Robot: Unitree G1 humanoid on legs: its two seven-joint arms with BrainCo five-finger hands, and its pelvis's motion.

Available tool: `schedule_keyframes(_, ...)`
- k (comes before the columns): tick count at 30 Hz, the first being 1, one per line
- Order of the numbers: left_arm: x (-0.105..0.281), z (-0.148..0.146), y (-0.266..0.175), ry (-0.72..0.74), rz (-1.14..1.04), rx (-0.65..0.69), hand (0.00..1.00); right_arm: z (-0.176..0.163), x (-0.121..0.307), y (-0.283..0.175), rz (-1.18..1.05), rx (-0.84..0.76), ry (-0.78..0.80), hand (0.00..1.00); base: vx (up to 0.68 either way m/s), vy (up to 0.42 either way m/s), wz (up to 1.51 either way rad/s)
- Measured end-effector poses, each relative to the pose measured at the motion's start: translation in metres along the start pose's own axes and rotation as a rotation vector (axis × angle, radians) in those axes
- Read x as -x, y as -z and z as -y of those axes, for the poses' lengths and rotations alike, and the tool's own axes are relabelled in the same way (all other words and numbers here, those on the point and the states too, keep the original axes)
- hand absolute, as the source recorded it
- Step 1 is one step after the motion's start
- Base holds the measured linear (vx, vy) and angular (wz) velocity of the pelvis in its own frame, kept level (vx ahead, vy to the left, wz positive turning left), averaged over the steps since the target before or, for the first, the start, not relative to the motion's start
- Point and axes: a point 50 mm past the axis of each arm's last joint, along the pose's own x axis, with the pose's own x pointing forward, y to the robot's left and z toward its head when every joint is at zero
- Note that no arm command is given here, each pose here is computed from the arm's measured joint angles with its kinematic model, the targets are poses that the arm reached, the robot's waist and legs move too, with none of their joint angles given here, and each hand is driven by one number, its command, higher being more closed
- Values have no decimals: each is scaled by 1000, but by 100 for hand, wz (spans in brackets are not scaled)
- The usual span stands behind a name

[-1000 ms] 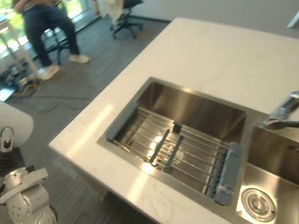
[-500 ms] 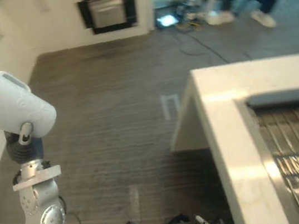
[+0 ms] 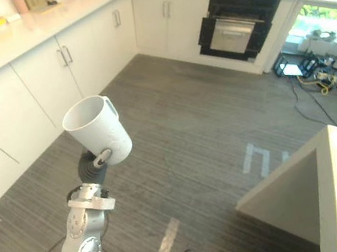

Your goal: Walk over to the sink, pick up the cup, carry it to the dishwasher, place the cup inside the dishwasher, then close the dishwasher door

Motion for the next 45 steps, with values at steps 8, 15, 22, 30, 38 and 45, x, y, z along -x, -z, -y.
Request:
schedule_keyframes(8,11,-21,0,15,-87,-110,100,-33,-12,-21,27,213,-141,0,-10,-17,-4)
schedule_keyframes(15,18,-36,-6,-109,-51,-70,100,-25,-6,-6,-1,83,-113,0,21,-13,-10)
schedule_keyframes(22,32,-47,-25,-254,62,20,100,-12,0,-7,32,-71,-113,0,94,-66,-19)
schedule_keyframes(30,51,-54,-22,-315,52,22,100,-20,-3,-15,74,-84,-160,0,270,235,-47)
schedule_keyframes(38,41,-64,-27,-225,33,-5,100,-26,1,16,-4,-198,-112,0,437,223,-26)
schedule_keyframes(45,7,-19,-20,4,16,66,100,-30,6,7,132,-277,-116,0,401,93,17)
